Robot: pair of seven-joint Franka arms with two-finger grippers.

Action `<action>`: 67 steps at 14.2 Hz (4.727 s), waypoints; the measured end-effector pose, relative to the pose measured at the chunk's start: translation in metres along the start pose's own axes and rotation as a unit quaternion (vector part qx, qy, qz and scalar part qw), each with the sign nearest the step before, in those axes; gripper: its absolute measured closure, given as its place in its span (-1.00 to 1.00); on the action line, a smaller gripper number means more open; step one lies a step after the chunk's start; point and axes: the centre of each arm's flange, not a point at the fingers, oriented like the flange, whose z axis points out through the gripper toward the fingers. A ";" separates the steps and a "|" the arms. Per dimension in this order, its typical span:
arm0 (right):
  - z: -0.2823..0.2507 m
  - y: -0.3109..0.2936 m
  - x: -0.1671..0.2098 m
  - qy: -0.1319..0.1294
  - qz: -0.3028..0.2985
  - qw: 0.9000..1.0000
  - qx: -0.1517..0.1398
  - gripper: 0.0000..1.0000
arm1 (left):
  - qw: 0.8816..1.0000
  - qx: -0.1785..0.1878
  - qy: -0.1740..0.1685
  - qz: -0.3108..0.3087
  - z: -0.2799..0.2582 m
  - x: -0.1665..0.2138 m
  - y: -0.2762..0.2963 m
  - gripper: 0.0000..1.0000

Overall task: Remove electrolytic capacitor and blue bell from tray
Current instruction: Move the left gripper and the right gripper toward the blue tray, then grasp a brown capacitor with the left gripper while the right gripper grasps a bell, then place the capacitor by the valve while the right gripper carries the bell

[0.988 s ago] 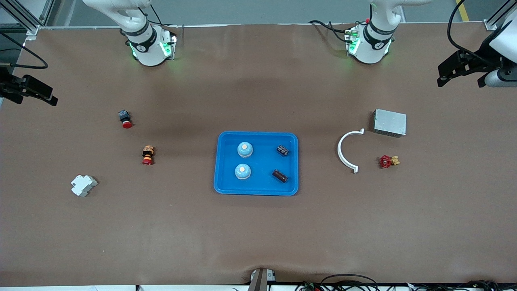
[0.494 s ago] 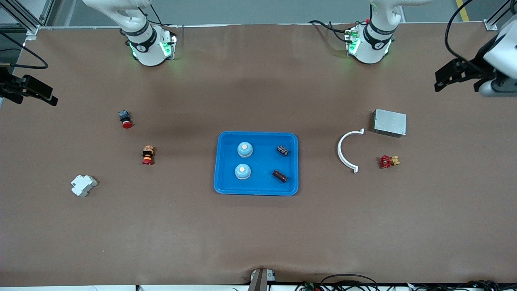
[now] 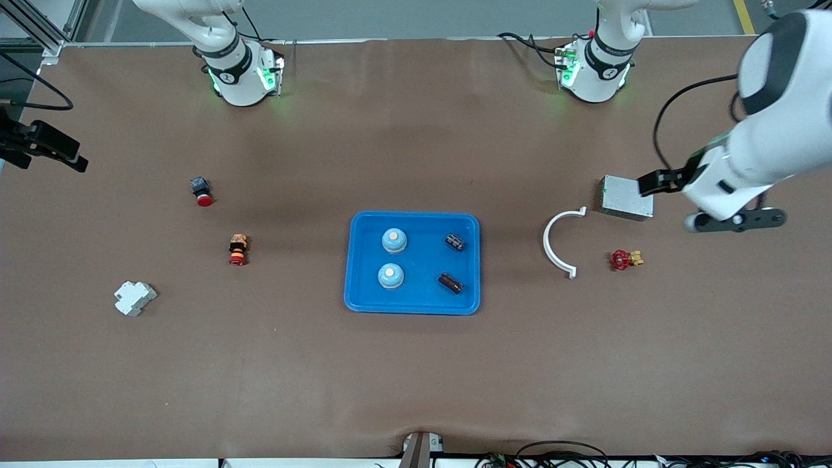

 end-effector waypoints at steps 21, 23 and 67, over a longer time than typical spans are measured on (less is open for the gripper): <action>0.202 -0.337 -0.124 -0.008 0.243 0.969 0.048 -1.00 | 0.932 -0.082 0.044 -0.351 0.283 0.004 0.315 -0.44; 0.238 -0.370 -0.134 -0.006 0.255 0.966 0.052 -1.00 | 0.928 -0.078 0.040 -0.362 0.295 0.000 0.320 -0.37; 0.405 -0.487 -0.056 0.009 0.298 0.954 -0.023 -0.25 | 0.940 -0.024 0.053 -0.337 0.315 0.052 -0.007 0.12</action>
